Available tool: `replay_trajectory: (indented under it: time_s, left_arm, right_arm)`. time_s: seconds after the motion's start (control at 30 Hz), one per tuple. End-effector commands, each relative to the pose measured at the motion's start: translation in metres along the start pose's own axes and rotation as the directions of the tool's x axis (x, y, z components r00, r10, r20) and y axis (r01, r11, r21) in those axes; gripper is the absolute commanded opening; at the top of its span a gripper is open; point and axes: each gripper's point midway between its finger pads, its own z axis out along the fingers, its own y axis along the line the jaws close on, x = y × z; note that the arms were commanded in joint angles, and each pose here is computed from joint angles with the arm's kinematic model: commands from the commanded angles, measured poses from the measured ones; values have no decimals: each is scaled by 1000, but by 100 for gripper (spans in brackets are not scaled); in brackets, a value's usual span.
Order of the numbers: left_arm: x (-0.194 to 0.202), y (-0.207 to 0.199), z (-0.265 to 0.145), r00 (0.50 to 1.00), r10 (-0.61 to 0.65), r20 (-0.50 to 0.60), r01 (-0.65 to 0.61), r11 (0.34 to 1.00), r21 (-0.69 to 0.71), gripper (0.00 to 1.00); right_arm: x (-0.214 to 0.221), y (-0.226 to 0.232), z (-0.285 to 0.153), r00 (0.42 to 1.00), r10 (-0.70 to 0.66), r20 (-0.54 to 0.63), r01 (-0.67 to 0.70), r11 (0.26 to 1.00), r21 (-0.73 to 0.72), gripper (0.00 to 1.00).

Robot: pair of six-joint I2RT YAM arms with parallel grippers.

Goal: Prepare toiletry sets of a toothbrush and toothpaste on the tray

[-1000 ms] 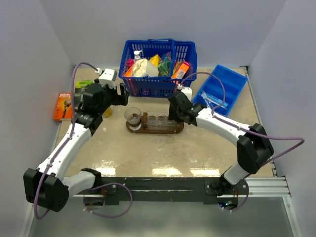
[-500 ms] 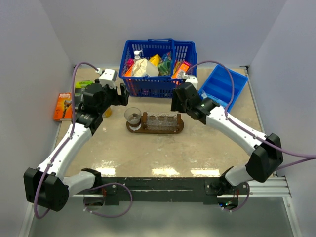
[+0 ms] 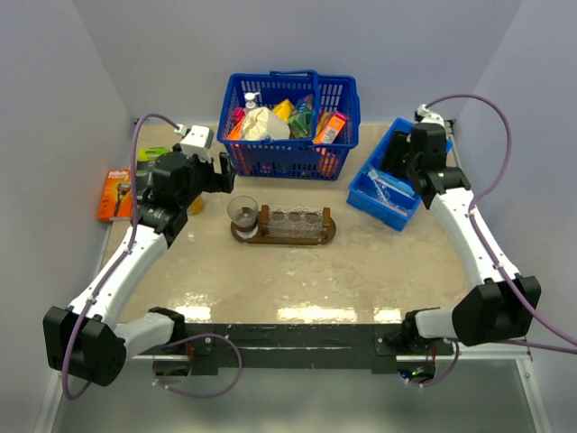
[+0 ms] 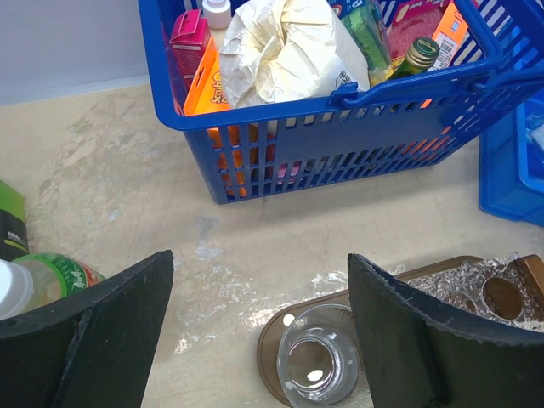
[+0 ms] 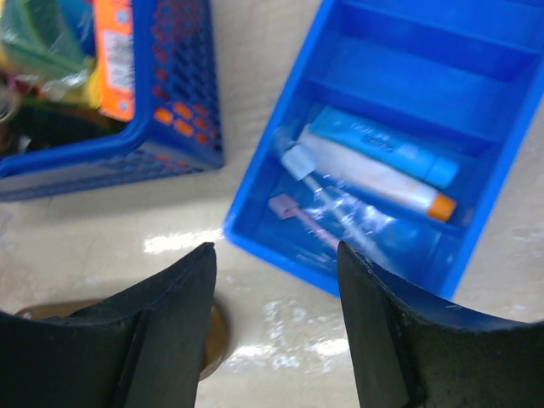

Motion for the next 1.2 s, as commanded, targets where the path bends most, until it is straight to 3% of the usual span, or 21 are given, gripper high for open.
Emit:
replay_trajectory:
  time_s: [0.0,0.2,0.43,0.67,1.17]
  left_arm:
    - [-15,2,0,998,29,48,-28,999,-15,87]
    - [-14,4,1,998,38,44,-37,999,-23,87]
    - [-13,3,1,998,40,39,-39,999,-19,87]
    - [-13,3,2,998,38,41,-38,999,-14,87]
    - [-11,1,3,999,37,34,-37,999,-8,87]
  right_arm:
    - [-19,-16,17,999,-52,7,52,998,-43,61]
    - [-31,-62,53,993,-111,-49,115,990,86,57]
    - [-14,-99,92,975,-154,-157,184,964,195,53]
    - [7,-105,124,948,-204,-244,250,952,175,49]
    - [45,-100,152,890,-295,-348,339,938,72,47]
